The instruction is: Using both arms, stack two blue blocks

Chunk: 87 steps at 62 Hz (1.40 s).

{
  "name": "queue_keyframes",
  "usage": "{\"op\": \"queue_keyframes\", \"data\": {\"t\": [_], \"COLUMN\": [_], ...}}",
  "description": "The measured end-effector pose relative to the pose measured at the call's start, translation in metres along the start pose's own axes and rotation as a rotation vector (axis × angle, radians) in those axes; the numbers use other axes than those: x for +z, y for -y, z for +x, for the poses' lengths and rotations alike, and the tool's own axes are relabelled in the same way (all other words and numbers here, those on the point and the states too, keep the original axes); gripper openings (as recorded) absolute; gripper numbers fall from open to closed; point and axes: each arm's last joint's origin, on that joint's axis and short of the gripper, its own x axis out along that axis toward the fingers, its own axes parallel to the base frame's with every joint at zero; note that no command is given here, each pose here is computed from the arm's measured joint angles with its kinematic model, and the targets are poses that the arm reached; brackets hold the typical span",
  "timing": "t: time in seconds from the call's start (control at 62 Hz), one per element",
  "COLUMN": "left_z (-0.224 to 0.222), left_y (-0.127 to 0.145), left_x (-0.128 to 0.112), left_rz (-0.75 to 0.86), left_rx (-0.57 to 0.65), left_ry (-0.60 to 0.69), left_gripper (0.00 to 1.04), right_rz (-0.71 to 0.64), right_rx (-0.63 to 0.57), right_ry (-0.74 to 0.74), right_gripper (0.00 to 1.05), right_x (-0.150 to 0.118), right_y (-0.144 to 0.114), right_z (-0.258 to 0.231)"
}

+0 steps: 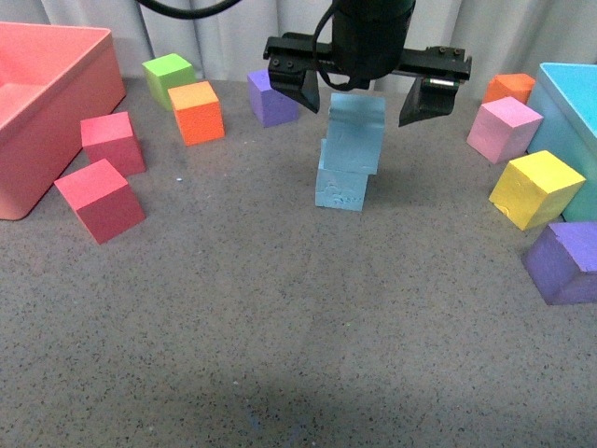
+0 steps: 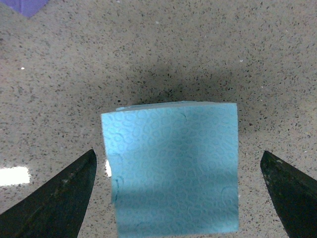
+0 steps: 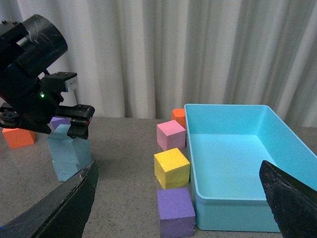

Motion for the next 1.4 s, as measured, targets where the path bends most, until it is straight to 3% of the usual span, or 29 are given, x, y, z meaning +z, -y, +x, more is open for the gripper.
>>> {"op": "queue_keyframes", "data": {"t": [0.274,0.371,0.419,0.581,0.629,0.726,0.79,1.113,1.403], "left_z": [-0.025,-0.027,-0.032,-0.075,-0.094,-0.109,-0.111,-0.138,-0.163], "left_y": [-0.011,-0.022,-0.036,-0.102,-0.124,-0.158,-0.166,-0.197,-0.208], "left_x": [0.013,0.009,-0.005,-0.059,-0.081,-0.133,-0.154,-0.229,-0.268], "left_rz": [-0.08,-0.047,-0.036,-0.136,-0.151,-0.148,-0.137,-0.122,-0.121], "left_rx": [-0.062,0.099,0.154,0.132,0.14,0.167,0.163,0.165,0.161], "left_ry": [0.083,0.373,0.512,0.967,1.038,1.017,0.986,0.973,0.972], "left_gripper": [0.98,0.85,0.76,0.48,0.37,0.13,0.03,0.04,0.04], "right_rz": [0.0,0.0,0.0,0.0,0.0,0.0,0.0,0.0,0.0], "right_rx": [0.0,0.0,0.0,-0.002,-0.002,0.001,0.0,0.0,0.0], "right_ry": [0.0,0.0,0.0,0.0,0.0,0.0,0.0,0.0,0.0], "right_gripper": [0.95,0.95,0.95,0.95,0.95,0.95,0.95,0.95,0.95], "right_x": [0.0,0.0,0.0,0.0,0.0,0.0,0.0,0.0,0.0], "right_y": [0.0,0.0,0.0,0.0,0.0,0.0,0.0,0.0,0.0], "right_z": [0.0,0.0,0.0,0.0,0.0,0.0,0.0,0.0,0.0]}}
